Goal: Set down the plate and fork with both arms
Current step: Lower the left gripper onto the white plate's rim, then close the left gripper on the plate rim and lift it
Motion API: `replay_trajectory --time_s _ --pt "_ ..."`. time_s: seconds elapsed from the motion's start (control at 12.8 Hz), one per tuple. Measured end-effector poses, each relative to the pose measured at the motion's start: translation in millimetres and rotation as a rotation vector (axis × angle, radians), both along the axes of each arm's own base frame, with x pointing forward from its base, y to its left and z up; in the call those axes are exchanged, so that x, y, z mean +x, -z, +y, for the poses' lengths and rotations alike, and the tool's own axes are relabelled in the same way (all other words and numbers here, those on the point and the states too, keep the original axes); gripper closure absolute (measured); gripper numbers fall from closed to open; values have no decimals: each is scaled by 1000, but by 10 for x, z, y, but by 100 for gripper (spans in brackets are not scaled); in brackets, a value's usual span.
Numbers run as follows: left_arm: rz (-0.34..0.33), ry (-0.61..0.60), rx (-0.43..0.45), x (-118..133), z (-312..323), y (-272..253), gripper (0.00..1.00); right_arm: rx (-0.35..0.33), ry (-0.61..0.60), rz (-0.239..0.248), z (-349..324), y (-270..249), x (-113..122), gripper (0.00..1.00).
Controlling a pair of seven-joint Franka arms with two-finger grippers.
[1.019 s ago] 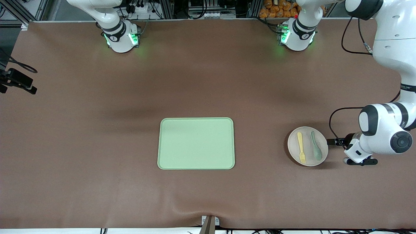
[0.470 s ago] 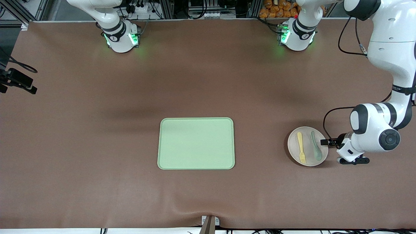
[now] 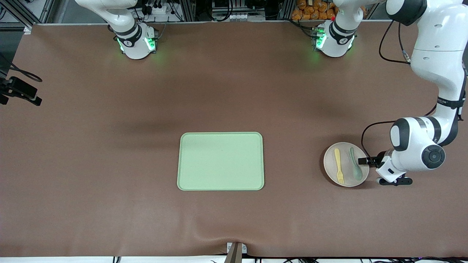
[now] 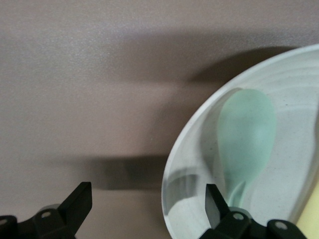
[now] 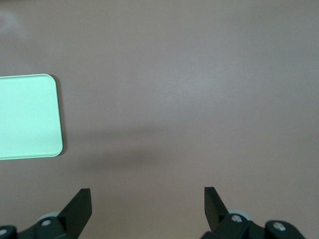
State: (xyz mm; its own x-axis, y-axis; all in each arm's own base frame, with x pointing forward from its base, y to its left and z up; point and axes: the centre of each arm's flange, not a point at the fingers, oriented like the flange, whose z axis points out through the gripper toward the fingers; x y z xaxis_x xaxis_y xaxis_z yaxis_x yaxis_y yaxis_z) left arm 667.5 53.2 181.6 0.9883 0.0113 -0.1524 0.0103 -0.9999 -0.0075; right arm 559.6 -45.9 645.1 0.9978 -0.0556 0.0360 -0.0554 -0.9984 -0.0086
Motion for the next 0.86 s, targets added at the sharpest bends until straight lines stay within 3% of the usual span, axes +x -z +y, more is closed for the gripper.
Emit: replay_trajectory --time_s 0.24,0.71,0.78,0.86 --pt "-4 2 -1 5 -16 20 0 0 0 0 0 0 0 0" --pt "-15 3 -2 33 -48 -11 69 0 0 0 0 0 0 0" --pt "-19 1 0 43 -37 -50 78 0 0 0 0 0 0 0" --pt "-22 1 0 48 -35 -75 81 0 0 0 0 0 0 0"
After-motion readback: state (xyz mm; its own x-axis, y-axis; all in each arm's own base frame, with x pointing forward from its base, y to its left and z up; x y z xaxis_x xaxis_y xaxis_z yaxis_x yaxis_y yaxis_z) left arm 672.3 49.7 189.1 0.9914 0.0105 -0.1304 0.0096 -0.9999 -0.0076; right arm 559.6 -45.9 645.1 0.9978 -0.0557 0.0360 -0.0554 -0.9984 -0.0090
